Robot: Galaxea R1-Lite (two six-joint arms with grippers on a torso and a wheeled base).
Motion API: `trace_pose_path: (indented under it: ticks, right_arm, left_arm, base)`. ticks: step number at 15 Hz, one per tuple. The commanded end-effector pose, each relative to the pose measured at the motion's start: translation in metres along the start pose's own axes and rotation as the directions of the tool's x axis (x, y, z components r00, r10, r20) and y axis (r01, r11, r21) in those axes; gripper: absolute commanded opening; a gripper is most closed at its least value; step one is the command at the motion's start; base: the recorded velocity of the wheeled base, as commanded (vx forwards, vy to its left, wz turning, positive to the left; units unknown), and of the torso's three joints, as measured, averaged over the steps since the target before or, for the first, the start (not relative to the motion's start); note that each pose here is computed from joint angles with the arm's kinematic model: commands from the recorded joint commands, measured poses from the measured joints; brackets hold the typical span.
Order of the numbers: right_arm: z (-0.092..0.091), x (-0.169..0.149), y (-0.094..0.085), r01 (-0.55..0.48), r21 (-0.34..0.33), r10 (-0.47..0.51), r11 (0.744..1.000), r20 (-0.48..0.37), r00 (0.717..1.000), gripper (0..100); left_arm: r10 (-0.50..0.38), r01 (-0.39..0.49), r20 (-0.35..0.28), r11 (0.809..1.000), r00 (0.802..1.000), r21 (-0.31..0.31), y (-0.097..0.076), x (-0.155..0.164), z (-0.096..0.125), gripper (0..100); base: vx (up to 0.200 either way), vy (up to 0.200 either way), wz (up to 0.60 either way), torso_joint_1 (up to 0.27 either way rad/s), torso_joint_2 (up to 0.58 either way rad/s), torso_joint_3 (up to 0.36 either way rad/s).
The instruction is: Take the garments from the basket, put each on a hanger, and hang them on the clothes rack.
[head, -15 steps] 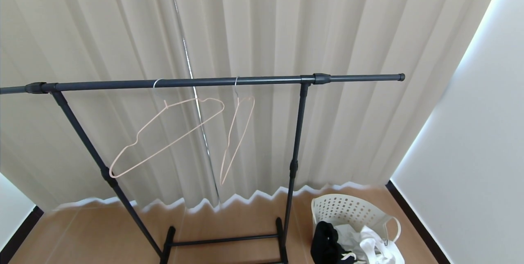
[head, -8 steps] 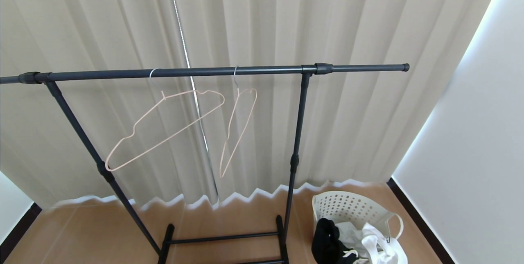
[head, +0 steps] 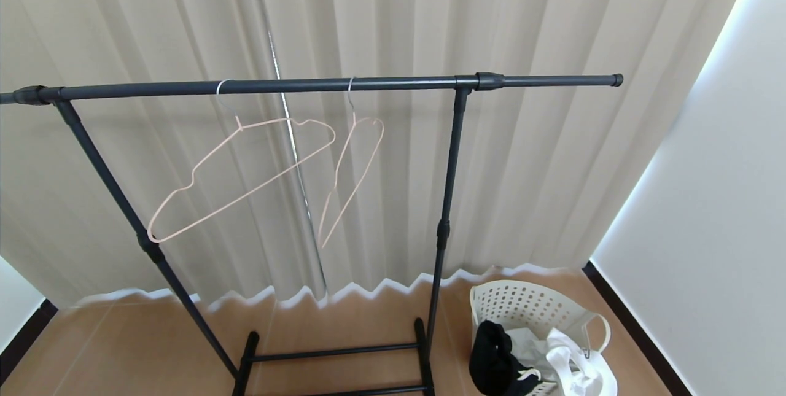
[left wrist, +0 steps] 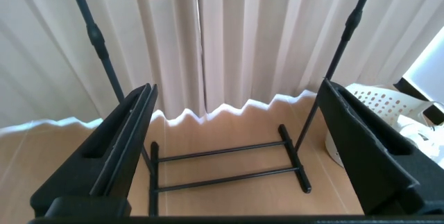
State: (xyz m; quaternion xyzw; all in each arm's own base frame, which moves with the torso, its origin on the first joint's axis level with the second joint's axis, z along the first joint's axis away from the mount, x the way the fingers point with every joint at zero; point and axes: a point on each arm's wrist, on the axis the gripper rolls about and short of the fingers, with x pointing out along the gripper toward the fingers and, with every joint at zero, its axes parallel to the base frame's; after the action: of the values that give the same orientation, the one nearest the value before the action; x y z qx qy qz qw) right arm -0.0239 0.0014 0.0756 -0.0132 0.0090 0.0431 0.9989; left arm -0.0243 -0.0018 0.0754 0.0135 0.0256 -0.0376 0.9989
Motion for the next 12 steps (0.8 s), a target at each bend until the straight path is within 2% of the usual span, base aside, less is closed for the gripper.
trace_pose_path:
  ticks: [1, 6, 12]
  right_arm:
    - [0.0000, 0.0001, 0.0000, -0.002, -0.002, 0.002, 1.000, -0.001, 1.000, 100]
    - [0.0000, 0.0001, 0.0000, -0.002, -0.001, 0.002, 1.000, -0.001, 1.000, 100]
    - [0.0000, 0.0001, 0.0000, -0.001, 0.001, 0.002, 1.000, -0.001, 1.000, 100]
  left_arm:
    - [-0.001, 0.001, 0.002, 1.000, 1.000, 0.000, 0.0000, -0.0002, 0.0004, 100]
    - [-0.002, 0.002, 0.000, 1.000, 1.000, -0.003, 0.0000, -0.0001, 0.0004, 100]
    - [-0.004, 0.004, 0.002, 1.000, 1.000, -0.006, -0.0001, -0.0002, 0.0009, 100]
  base:
    - [0.000, 0.000, 0.00, -0.163, 0.37, 0.207]
    - [0.000, 0.000, 0.00, -0.154, 0.39, 0.226]
    - [0.000, 0.000, 0.00, -0.213, 0.53, 0.321]
